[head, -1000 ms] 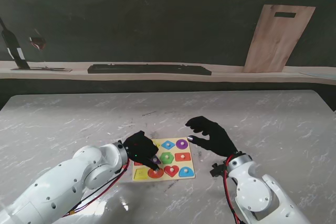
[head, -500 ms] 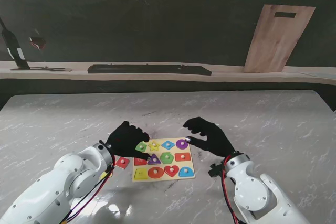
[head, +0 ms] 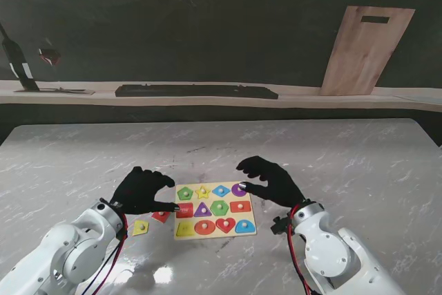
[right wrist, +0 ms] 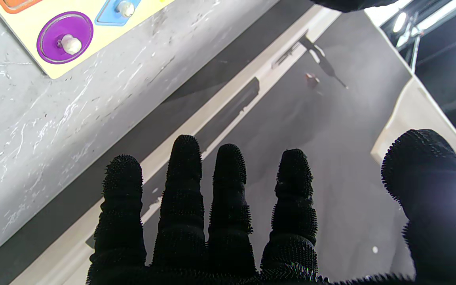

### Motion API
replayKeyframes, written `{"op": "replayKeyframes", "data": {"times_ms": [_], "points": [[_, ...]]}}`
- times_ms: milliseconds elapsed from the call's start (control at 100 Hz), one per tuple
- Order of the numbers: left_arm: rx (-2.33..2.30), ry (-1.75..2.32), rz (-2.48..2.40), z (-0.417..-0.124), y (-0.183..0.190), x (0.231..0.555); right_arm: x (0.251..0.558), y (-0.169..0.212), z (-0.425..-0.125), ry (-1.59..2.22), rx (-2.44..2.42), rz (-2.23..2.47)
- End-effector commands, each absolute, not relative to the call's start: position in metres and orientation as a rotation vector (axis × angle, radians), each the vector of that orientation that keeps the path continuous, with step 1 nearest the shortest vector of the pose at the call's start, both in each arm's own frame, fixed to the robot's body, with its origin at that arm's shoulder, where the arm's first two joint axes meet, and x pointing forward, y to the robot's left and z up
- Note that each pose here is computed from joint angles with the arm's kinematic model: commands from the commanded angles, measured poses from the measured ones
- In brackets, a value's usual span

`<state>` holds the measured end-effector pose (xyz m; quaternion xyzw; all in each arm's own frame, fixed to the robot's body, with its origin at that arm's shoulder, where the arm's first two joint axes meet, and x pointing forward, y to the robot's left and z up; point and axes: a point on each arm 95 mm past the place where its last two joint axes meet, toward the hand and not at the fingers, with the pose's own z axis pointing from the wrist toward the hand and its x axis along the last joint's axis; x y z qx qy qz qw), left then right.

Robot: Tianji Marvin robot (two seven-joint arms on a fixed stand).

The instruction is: Fit puzzle pieces into a puzzle board

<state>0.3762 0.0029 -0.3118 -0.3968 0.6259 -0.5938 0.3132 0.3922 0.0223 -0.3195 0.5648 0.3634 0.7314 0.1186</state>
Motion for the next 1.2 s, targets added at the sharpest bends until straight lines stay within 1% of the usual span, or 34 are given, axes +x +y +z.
{"op": "replayKeyframes", "data": {"times_ms": [0,250,530,990,1190], "points": [[-1.077,1.670,-1.528,-0.319,0.008,0.367,0.390,0.025,-0.322,1.078,1.656,2.132],[-1.110,1.714,-1.415,-0.323,0.032,0.352,0.391,0.030,-0.323,1.106,1.663,2.123],[-1.115,1.746,-1.353,-0.330,0.046,0.344,0.391,0.031,-0.323,1.116,1.665,2.115],[-1.104,1.766,-1.406,-0.346,0.076,0.343,0.393,0.032,-0.325,1.137,1.673,2.101],[-1.138,1.777,-1.420,-0.354,0.081,0.344,0.394,0.033,-0.326,1.146,1.675,2.097]]}}
